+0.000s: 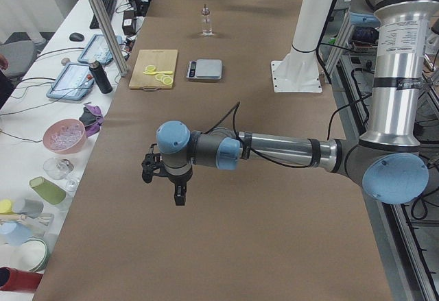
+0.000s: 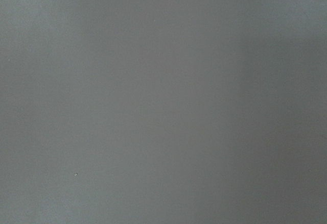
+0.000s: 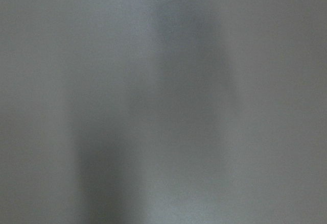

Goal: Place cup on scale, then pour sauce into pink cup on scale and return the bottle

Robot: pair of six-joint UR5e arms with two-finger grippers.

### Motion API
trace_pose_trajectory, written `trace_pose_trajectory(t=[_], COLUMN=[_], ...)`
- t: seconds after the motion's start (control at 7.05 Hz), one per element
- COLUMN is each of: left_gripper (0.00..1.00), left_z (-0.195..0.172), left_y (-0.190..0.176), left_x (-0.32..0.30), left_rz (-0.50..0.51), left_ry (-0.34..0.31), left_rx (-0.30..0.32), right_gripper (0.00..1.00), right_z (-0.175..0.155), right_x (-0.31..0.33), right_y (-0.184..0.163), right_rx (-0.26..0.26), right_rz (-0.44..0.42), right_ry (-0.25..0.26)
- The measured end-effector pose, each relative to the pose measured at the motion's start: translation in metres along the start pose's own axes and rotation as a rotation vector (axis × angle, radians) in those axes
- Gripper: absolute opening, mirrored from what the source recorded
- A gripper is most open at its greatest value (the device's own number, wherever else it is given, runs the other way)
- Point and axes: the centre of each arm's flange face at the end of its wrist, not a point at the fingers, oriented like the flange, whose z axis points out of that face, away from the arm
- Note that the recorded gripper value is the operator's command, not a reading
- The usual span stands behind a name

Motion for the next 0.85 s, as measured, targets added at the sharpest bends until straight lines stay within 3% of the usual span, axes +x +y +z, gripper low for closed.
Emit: trace_pose_trajectory(t=[0.57, 0.85], left_gripper=[0.98, 0.98], left_z=[0.019, 0.027], left_y=[-0.044, -0.055], left_x=[0.13, 0.176], left_rz=[-0.073, -0.104], left_ry=[0.028, 0.041], left_rx=[-0.024, -0.037], right_gripper=[1.0, 1.0], right_z=[0.0, 0.002], right_x=[-0.001, 0.001], right_y=[0.001, 0.007], right_rx=[0.003, 0.009], right_rz=[-0.047, -0.236], right_ry=[-0.001, -0.009])
